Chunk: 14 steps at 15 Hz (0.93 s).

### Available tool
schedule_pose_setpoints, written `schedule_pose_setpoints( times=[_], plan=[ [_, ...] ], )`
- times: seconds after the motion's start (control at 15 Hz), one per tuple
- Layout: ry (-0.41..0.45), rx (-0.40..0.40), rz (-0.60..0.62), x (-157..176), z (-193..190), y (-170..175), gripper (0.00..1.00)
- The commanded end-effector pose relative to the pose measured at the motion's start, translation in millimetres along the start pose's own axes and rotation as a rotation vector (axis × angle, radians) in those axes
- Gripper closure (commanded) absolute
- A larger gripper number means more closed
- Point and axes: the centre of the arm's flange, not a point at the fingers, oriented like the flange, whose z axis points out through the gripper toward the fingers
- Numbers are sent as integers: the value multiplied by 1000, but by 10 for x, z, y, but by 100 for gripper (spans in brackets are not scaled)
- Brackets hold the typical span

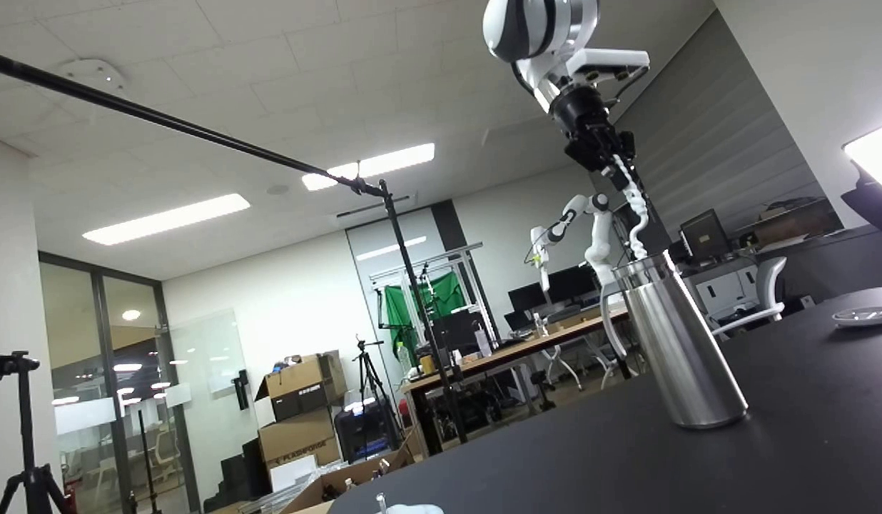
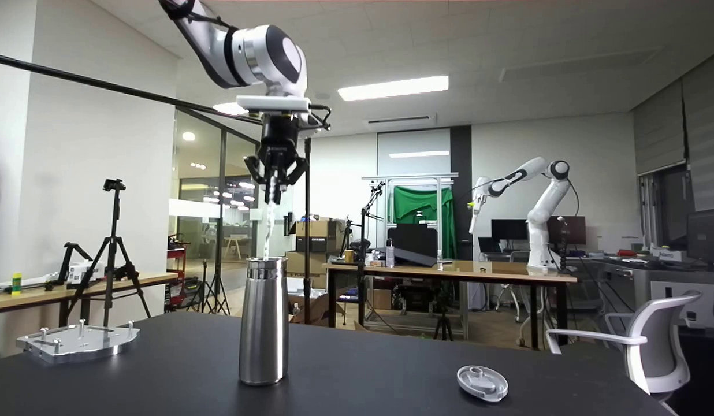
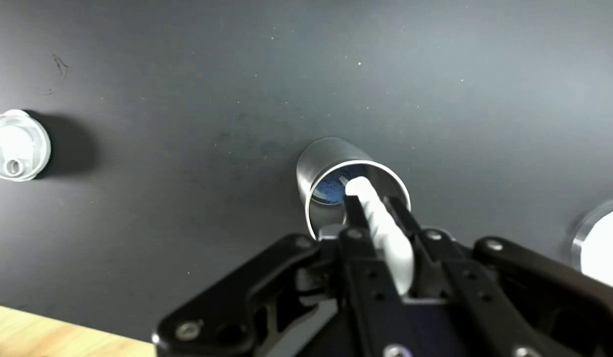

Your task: Use the brush to clean the inside of the silver bottle

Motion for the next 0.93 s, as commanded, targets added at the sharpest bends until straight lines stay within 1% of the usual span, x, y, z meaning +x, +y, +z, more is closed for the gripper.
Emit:
schedule_pose_setpoints(
  times=[0.0, 0.07, 0.2, 0.4, 0.67, 0.8, 0.87],
  plan=[
    [20, -39, -37, -302, -776, -55, 96],
    [27, -41, -43, -366, -872, -47, 96],
    [37, -30, -50, -422, -871, -10, 96],
    [24, 2, -42, -331, -497, 78, 96],
    [-36, 30, -27, -94, 145, 156, 96],
    [-64, 33, -31, -20, 341, 157, 96],
    [-82, 19, -16, -3, 348, 151, 96]
  ],
)
